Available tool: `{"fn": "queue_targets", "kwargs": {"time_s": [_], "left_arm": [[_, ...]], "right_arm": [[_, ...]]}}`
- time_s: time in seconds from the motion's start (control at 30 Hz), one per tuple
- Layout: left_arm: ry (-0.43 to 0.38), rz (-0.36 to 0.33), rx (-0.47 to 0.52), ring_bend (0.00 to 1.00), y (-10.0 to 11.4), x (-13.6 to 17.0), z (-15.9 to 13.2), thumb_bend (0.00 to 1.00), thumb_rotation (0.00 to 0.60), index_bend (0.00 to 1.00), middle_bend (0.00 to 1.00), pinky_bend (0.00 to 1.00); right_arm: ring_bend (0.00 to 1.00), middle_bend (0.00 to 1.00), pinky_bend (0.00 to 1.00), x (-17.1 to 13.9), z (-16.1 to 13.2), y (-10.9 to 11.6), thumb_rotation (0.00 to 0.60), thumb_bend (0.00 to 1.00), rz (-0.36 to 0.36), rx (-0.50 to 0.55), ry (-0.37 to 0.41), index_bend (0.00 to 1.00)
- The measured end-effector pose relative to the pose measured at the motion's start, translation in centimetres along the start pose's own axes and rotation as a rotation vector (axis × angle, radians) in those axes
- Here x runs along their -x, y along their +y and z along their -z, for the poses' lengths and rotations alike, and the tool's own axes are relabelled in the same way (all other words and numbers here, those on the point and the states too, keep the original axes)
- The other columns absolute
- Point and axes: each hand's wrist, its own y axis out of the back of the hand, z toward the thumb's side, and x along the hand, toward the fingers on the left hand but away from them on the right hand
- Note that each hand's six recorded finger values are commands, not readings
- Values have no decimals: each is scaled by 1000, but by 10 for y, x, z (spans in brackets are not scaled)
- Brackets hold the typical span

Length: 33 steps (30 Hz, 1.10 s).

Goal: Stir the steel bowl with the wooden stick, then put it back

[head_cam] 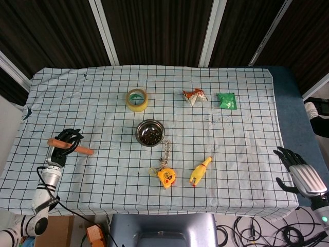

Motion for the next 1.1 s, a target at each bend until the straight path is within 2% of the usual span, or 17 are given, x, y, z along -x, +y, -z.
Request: {"fn": "queue_targets", "kwargs": {"time_s": [0.2,0.33,0.57,0.7,0.9,1.03,1.1], "left_arm": [[9,-1,57,228,-10,-19,-3,265,600,541,528,339],[2,-12,54,228,-11,-26,-4,265,600,543,529,346],[13,-29,86,261,-11,-38,-1,261,600,496,535,449],[6,-26,120,374,-9,-44,-3,243,600,547,665,518],[4,12,87,460,-10,-49,-1,205,572,616,774,592],[-3,10,69,600,-11,-51,1,208,574,752,906,730],[-3,2,60,718,-11,-51,2,219,579,859,983,861]], "right_arm": [[0,0,121,-2,1,2,600,335,3,5,0,0],[0,0,121,-2,3,3,600,335,8,8,-5,0],[0,0,121,-4,4,6,600,335,17,16,-8,0],[0,0,121,-7,6,10,600,335,32,28,-12,0],[0,0,121,-7,10,9,600,335,26,27,-18,0],[0,0,121,-8,9,10,600,335,29,26,-14,0],[0,0,121,-9,8,9,600,335,28,26,-10,0]]}}
